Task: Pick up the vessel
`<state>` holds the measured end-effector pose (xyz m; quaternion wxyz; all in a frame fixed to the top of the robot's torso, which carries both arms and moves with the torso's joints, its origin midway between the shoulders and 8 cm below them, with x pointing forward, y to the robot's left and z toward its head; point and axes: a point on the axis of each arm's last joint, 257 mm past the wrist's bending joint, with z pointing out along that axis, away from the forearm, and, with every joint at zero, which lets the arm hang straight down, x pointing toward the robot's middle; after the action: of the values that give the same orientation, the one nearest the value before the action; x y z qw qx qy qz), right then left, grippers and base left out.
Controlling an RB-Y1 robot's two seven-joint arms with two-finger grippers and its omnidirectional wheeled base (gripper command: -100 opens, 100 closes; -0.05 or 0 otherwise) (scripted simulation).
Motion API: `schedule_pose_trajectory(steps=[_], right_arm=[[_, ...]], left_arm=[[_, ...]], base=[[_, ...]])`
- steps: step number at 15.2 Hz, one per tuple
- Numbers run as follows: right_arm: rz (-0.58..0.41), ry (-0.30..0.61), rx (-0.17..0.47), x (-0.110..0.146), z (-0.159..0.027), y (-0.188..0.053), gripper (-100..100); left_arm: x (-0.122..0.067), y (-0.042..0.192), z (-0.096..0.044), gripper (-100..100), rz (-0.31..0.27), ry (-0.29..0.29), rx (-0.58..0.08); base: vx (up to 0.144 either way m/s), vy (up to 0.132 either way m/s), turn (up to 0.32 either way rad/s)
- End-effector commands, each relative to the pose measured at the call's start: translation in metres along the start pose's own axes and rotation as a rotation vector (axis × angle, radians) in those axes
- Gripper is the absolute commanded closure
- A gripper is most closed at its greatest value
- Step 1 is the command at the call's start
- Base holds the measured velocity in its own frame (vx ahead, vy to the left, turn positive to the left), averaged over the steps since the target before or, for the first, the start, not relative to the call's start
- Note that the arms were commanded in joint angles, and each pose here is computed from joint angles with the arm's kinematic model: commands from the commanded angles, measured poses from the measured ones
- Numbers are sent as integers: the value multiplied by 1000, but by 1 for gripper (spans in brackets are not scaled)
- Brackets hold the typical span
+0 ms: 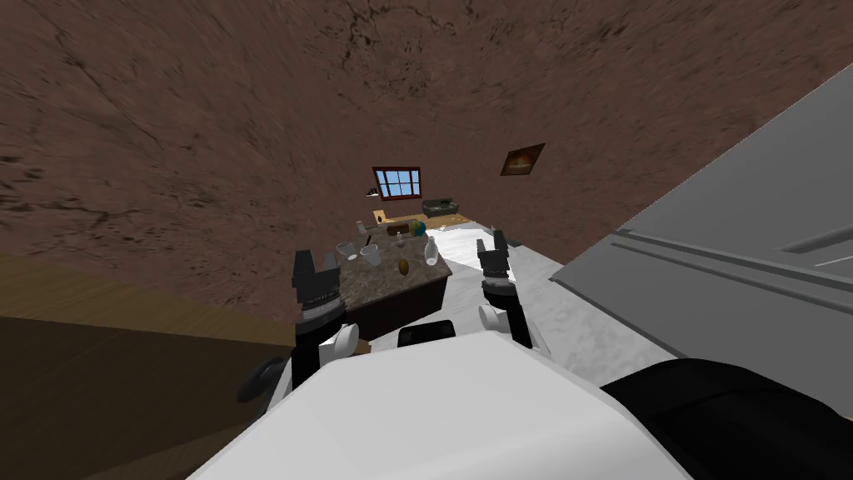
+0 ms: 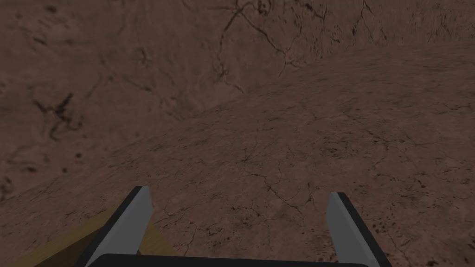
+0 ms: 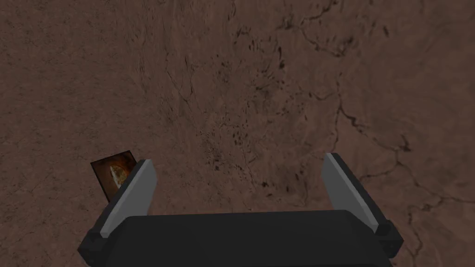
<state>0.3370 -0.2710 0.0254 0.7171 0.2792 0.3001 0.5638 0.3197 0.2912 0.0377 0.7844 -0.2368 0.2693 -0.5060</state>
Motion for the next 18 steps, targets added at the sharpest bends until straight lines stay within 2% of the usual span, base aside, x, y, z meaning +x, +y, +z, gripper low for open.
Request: schedule_pose_trajectory(steps=[1,4,6,9,11,13,14,15,18], right_arm=[[-17,32,13,3,0,-4,-100],[-48,79,43,8,-1,-12,-100],[-89,126,90,11,-3,-25,-100],[-113,149,118,11,-4,-33,-100],[-167,194,170,12,-7,-48,-100],[-168,194,185,11,-8,-51,-100],[-199,215,218,10,-10,-61,-100],[-200,215,222,10,-10,-62,-100],[-267,255,287,6,-15,-80,-100]], left_arm=[[0,0,0,0,0,0,0],[0,0,0,0,0,0,0],[0,0,0,0,0,0,0],[0,0,0,0,0,0,0],[0,0,0,0,0,0,0],[0,0,0,0,0,0,0],[0,0,0,0,0,0,0],[0,0,0,0,0,0,0],[0,0,0,0,0,0,0]], base=[[-3,3,40],[-7,9,100],[-12,13,123],[-11,14,100],[-11,22,179],[-10,17,106],[-9,16,105],[-9,15,109],[-9,21,167]])
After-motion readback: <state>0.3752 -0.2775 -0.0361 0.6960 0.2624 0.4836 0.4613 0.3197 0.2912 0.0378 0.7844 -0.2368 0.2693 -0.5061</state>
